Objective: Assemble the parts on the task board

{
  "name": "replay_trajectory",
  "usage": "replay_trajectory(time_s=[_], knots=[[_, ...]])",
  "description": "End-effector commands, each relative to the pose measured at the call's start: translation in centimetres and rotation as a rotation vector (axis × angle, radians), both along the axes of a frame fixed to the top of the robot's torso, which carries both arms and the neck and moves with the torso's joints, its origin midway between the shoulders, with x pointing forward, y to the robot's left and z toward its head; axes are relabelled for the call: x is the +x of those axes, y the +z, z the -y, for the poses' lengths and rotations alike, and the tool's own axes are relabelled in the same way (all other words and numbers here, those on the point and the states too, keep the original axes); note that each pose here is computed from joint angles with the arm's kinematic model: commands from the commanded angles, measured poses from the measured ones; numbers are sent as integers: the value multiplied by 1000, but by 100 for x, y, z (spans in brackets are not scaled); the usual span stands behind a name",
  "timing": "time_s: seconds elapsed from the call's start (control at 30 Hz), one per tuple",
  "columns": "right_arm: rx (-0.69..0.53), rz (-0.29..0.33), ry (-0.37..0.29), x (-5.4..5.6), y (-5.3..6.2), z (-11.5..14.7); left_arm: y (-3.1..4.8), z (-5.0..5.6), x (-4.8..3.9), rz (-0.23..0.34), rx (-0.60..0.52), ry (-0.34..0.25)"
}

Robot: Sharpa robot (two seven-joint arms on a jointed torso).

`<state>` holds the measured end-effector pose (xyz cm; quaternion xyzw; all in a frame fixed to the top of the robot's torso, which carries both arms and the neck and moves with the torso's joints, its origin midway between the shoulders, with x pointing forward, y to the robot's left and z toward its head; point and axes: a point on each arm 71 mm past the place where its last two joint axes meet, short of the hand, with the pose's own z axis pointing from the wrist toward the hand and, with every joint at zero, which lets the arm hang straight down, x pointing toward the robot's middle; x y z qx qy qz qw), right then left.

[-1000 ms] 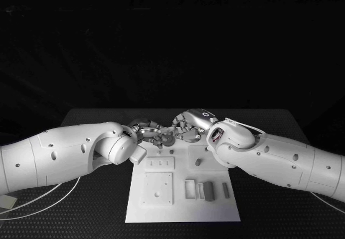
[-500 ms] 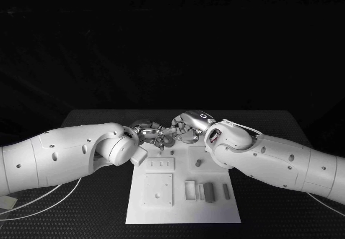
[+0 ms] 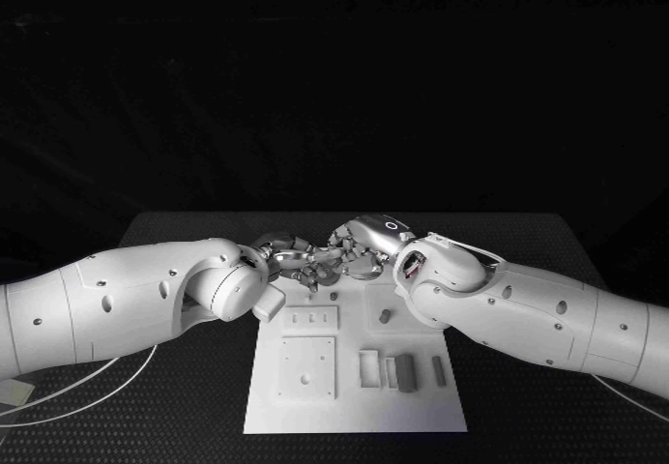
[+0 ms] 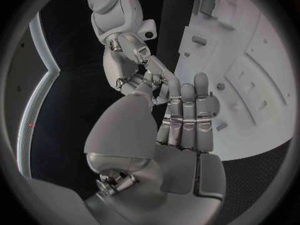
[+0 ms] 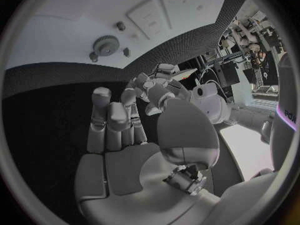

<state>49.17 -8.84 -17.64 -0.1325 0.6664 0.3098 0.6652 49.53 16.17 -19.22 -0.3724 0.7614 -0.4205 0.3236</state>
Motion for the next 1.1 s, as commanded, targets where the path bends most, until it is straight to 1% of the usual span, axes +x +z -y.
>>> replay_trajectory(time_s=[0.03,0.73,1.1], knots=[[-7,-2,25,-30,-11,-56,18,54,-11,7,-13,-27],[-9,-14,32,-42,-40,-83,22,41,3,17,-10,-9],[-9,-28,32,-49,-91,-98,11,31,0,2,-1,-9]])
